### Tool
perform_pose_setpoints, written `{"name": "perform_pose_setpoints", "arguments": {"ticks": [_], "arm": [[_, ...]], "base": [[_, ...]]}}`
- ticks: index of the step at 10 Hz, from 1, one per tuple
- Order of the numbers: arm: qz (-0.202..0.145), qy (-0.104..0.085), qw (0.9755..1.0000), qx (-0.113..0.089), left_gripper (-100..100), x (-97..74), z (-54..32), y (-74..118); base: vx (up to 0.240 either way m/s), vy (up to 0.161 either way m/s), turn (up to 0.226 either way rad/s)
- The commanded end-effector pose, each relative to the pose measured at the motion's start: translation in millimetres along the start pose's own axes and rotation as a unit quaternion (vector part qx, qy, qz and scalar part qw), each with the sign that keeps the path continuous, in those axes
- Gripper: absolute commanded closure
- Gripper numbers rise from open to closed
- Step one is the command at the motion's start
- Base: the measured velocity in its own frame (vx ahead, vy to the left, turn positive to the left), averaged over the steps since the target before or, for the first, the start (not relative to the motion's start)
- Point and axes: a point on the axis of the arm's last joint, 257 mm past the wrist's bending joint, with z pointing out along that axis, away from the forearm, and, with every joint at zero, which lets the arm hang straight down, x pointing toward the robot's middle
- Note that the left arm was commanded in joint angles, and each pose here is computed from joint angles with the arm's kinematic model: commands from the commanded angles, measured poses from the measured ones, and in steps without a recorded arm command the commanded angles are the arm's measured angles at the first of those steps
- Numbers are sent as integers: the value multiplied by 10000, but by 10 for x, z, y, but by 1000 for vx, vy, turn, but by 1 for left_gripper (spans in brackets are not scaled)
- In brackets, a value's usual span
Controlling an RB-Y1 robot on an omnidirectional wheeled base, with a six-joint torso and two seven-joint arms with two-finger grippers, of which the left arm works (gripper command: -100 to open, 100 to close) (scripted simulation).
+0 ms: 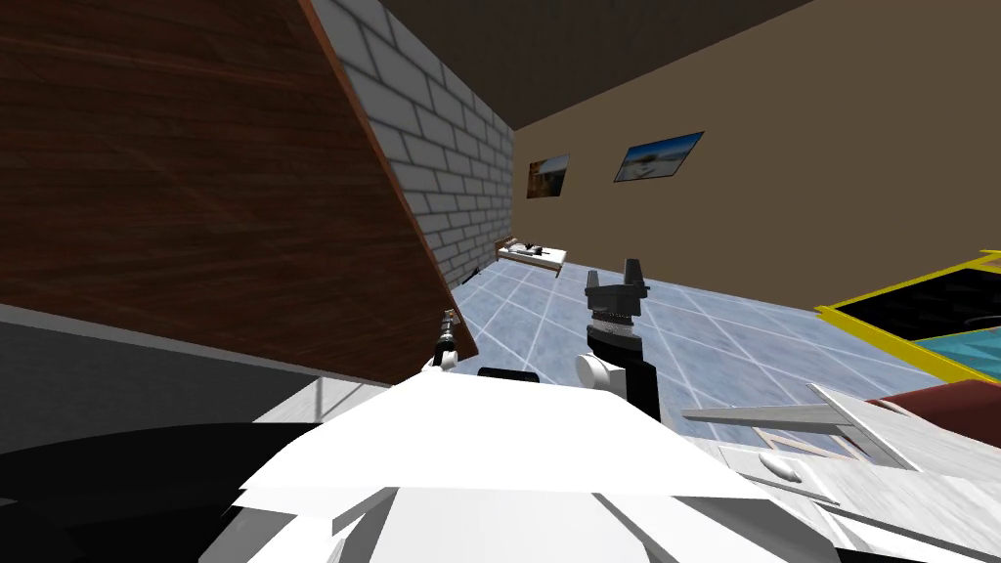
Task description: Push the door open
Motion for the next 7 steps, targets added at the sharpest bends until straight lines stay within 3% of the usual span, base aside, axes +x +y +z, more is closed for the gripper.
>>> {"name": "perform_pose_setpoints", "arguments": {"ticks": [1, 7], "arm": [[0, -105, 9999, 1, 100, -90, -2, -1], [0, -567, 9984, 6, 100, -488, -30, -5]], "base": [[137, -5, 31], [222, -10, 53]]}}
